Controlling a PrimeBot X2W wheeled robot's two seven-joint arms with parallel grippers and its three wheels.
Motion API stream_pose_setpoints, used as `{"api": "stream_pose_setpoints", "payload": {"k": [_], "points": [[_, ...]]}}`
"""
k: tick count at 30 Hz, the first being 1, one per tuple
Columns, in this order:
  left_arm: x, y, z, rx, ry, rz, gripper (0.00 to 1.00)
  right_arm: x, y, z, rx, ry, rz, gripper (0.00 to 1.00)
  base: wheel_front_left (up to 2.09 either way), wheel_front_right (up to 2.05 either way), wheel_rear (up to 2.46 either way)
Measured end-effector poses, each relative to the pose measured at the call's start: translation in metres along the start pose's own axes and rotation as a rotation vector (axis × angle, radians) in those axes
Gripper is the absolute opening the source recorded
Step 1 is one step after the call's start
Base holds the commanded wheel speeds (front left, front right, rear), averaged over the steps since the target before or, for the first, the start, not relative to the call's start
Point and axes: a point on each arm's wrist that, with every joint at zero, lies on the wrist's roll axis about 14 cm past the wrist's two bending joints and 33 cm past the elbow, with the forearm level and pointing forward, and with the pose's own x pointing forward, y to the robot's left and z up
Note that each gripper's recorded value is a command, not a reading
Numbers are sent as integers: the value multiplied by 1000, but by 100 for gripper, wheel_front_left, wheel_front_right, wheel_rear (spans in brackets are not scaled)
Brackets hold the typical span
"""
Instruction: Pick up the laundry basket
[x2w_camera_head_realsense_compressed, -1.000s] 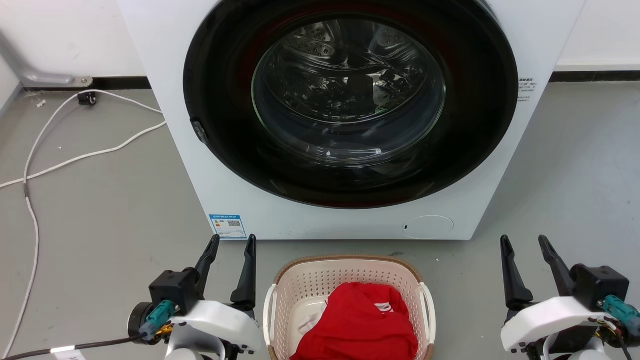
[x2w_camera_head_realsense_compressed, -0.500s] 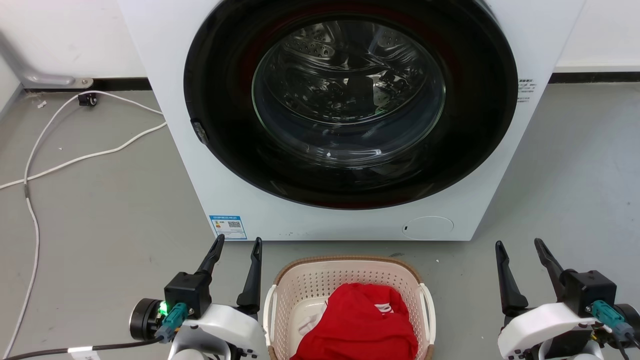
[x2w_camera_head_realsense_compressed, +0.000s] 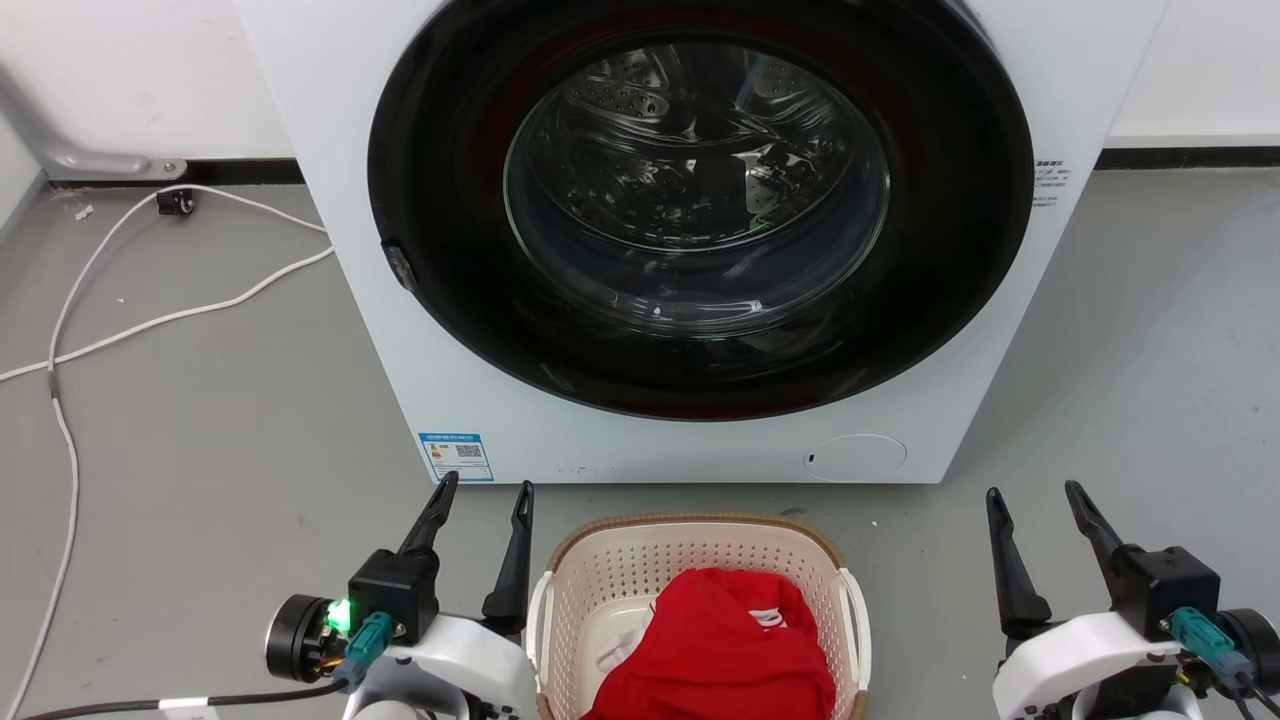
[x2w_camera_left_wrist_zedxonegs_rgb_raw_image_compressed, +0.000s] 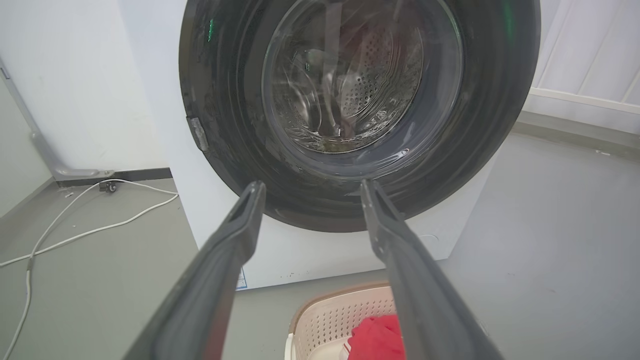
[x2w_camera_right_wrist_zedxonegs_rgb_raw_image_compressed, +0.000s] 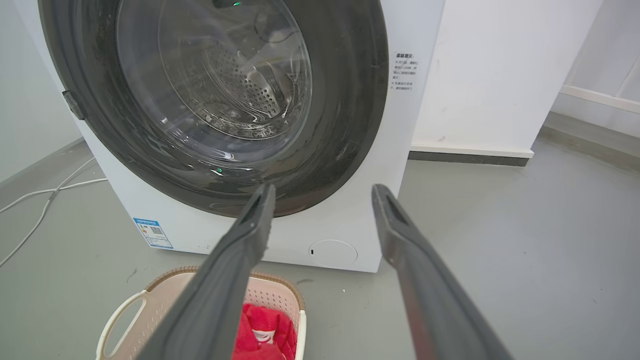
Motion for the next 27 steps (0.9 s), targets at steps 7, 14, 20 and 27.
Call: {"api": "stream_pose_setpoints", "payload": {"k": [7, 14, 20, 27], "points": [[0, -1, -2, 12, 1, -5, 100, -1, -1, 0, -9, -3, -3, 100, 0, 0, 0], [0, 0, -5, 5, 11, -1, 100, -1, -2, -2, -3, 1, -6, 100, 0, 0, 0], [1, 0, -10, 2, 23, -1, 100, 0, -3, -4, -2, 6, -10, 100, 0, 0, 0], [9, 0, -29, -10, 78, -11, 100, 8, -8, -20, 10, 52, -24, 100, 0, 0, 0]]}}
